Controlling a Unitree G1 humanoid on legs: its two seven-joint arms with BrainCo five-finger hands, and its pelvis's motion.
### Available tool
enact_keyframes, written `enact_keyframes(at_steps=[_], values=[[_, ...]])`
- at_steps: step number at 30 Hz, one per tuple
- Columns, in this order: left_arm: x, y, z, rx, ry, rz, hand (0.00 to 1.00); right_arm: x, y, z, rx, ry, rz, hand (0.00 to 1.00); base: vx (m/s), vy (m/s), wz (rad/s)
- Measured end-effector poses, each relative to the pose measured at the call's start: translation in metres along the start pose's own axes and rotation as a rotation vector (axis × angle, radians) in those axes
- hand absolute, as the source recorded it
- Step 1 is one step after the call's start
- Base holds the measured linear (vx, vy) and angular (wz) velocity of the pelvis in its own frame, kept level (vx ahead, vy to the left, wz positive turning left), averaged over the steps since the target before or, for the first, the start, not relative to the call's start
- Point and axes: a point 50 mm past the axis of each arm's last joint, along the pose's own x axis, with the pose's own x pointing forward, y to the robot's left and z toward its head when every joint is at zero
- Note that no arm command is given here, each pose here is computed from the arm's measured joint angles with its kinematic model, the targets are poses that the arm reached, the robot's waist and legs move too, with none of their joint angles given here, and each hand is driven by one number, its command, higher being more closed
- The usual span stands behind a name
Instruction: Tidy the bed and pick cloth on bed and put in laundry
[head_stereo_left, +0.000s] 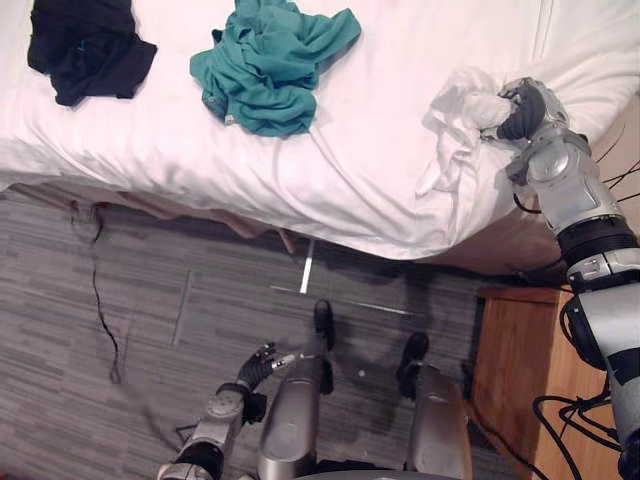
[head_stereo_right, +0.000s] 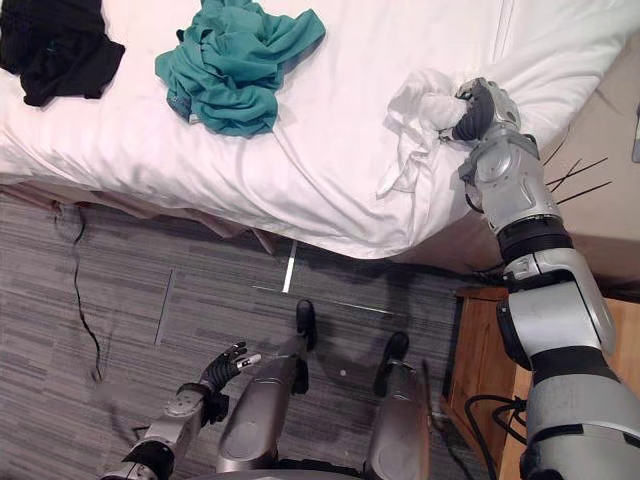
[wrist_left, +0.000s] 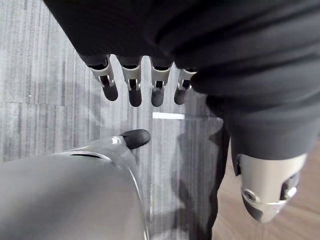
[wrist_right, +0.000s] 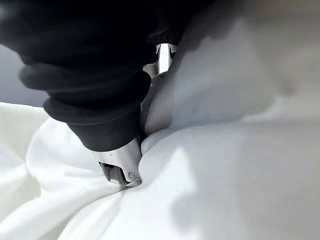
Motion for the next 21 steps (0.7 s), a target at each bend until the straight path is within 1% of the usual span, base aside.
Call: enact_keyframes(at_steps=[1, 4, 7, 9, 10, 12, 13, 14, 18, 21], values=[[0.0, 0.0, 0.0, -0.005, 0.0, 0.0, 0.0, -0.001, 0.001, -0.002, 0.016, 0.005, 0.0, 1.0, 0.05, -0.056, -0.03], [-0.001, -0.001, -0.001, -0.009, 0.0, -0.019, 0.0, -0.016, 0.013, -0.027, 0.138, 0.044, 0.0, 1.0, 0.06, -0.059, -0.11], [-0.003, -0.001, -0.002, -0.018, -0.01, -0.021, 0.0, -0.041, 0.026, -0.057, 0.231, 0.091, -0.011, 1.0, 0.06, -0.015, -0.16], [-0.006, -0.002, -0.009, -0.024, 0.013, -0.027, 0.0, -0.057, 0.036, -0.075, 0.264, 0.128, -0.029, 1.0, 0.08, 0.002, -0.21], [-0.01, -0.001, -0.018, -0.034, 0.044, -0.025, 0.0, -0.072, 0.048, -0.09, 0.309, 0.177, -0.036, 0.0, 0.09, 0.002, -0.34], [-0.014, -0.001, -0.028, -0.043, 0.083, -0.02, 0.0, -0.096, 0.065, -0.112, 0.352, 0.262, -0.043, 0.0, 0.11, -0.003, -0.33], [-0.018, -0.001, -0.037, -0.043, 0.109, -0.017, 0.0, -0.117, 0.08, -0.128, 0.391, 0.332, -0.045, 0.0, 0.13, 0.0, -0.13], [-0.022, -0.001, -0.043, -0.049, 0.128, -0.013, 0.0, -0.129, 0.089, -0.134, 0.423, 0.365, -0.051, 0.0, 0.12, 0.001, -0.03], [-0.033, 0.002, -0.063, -0.061, 0.19, 0.012, 0.0, -0.155, 0.117, -0.137, 0.527, 0.421, -0.041, 0.0, 0.1, 0.002, 0.02], [-0.038, 0.004, -0.073, -0.062, 0.235, 0.019, 0.0, -0.169, 0.126, -0.148, 0.577, 0.506, -0.055, 0.0, 0.06, 0.007, -0.04]])
